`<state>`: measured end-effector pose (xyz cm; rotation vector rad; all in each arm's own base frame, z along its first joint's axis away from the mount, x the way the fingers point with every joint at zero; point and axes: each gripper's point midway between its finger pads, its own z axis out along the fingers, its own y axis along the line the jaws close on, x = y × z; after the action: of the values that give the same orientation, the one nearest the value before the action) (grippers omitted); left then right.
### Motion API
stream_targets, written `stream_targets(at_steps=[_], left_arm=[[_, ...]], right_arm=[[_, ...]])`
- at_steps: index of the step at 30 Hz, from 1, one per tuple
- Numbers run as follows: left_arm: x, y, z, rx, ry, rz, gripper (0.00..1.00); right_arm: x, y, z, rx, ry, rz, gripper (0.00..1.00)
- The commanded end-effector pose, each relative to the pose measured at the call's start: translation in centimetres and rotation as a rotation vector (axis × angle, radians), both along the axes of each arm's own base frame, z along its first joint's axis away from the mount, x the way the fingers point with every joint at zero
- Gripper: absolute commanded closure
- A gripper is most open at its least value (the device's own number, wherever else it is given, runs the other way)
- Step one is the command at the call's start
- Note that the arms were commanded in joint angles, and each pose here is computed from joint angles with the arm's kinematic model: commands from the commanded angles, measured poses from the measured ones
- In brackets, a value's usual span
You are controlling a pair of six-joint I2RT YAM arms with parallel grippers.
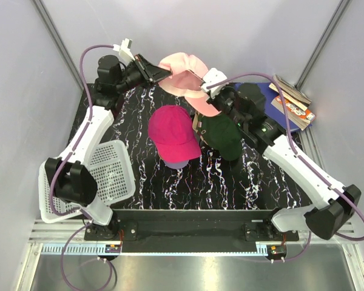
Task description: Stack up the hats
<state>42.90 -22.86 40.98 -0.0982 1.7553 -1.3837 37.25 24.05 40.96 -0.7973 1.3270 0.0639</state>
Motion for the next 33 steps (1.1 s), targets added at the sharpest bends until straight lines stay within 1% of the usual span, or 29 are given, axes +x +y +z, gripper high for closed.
stream_targets(at_steps=[1,2,3,4,5,6,7,8,9,12,13,14,16,20,23,24,26,27,31,33], left_arm=[[2.3,1.3,-4.0,0.106,0.017,0.020,0.64],[2.9,1.7,-4.9,0.104,0.046,0.017,0.51],[3.0,2.1,-4.9,0.103,0.055,0.023,0.43],[3.0,2.6,-5.1,0.110,0.066,0.042,0.38],[3.2,3.8,-4.4,0.127,0.057,0.120,0.30],[2.9,4.8,-5.5,0.162,0.117,0.168,0.28],[2.7,5.8,-5.9,0.205,0.120,0.214,0.25],[2.3,7.4,-5.2,0.230,0.114,0.298,0.23],[1.7,8.1,-5.9,0.256,0.148,0.329,0.21],[-0.1,10.2,-6.2,0.271,0.163,0.424,0.19],[-1.0,10.7,-5.6,0.252,0.161,0.449,0.18],[-1.4,10.9,-6.6,0.253,0.185,0.452,0.17],[-2.5,11.0,-6.2,0.234,0.182,0.448,0.16],[-3.8,10.5,-6.9,0.228,0.199,0.407,0.16],[-4.5,10.4,-7.4,0.237,0.215,0.391,0.15],[-4.7,10.4,-7.8,0.240,0.229,0.389,0.15],[-5.1,10.4,-8.2,0.249,0.234,0.382,0.15],[-5.4,10.4,-9.2,0.254,0.257,0.378,0.15],[-7.0,11.2,-9.4,0.271,0.257,0.412,0.15],[-7.6,11.6,-9.3,0.270,0.251,0.428,0.14]], right_arm=[[0.9,-0.2,0.4,-0.200,0.016,-0.031,1.00],[0.6,0.2,-0.8,-0.258,0.059,-0.034,1.00],[0.8,0.5,-1.2,-0.295,0.070,-0.046,1.00],[1.5,1.0,-1.5,-0.340,0.065,-0.062,1.00],[1.8,0.7,-2.0,-0.386,0.074,-0.106,1.00],[1.7,1.4,-2.2,-0.415,0.067,-0.112,1.00],[2.1,1.9,-2.5,-0.453,0.058,-0.125,1.00],[2.3,1.6,-2.4,-0.469,0.053,-0.161,1.00],[2.0,2.3,-2.4,-0.481,0.044,-0.159,1.00],[1.9,3.1,-2.2,-0.547,0.015,-0.195,1.00],[2.1,3.1,-2.5,-0.603,0.000,-0.210,1.00],[2.1,2.6,-2.6,-0.642,-0.007,-0.245,1.00],[1.7,2.8,-2.7,-0.702,-0.029,-0.239,1.00],[0.3,3.2,-2.7,-0.730,-0.054,-0.214,1.00],[-1.1,3.9,-3.3,-0.794,-0.081,-0.178,1.00],[-1.5,4.0,-3.8,-0.838,-0.093,-0.166,1.00],[-2.3,4.7,-4.2,-0.866,-0.112,-0.149,1.00],[-2.6,4.8,-4.7,-0.877,-0.112,-0.140,1.00],[-4.6,5.8,-5.6,-0.935,-0.137,-0.108,1.00],[-5.6,6.5,-6.8,-0.981,-0.150,-0.077,0.97]])
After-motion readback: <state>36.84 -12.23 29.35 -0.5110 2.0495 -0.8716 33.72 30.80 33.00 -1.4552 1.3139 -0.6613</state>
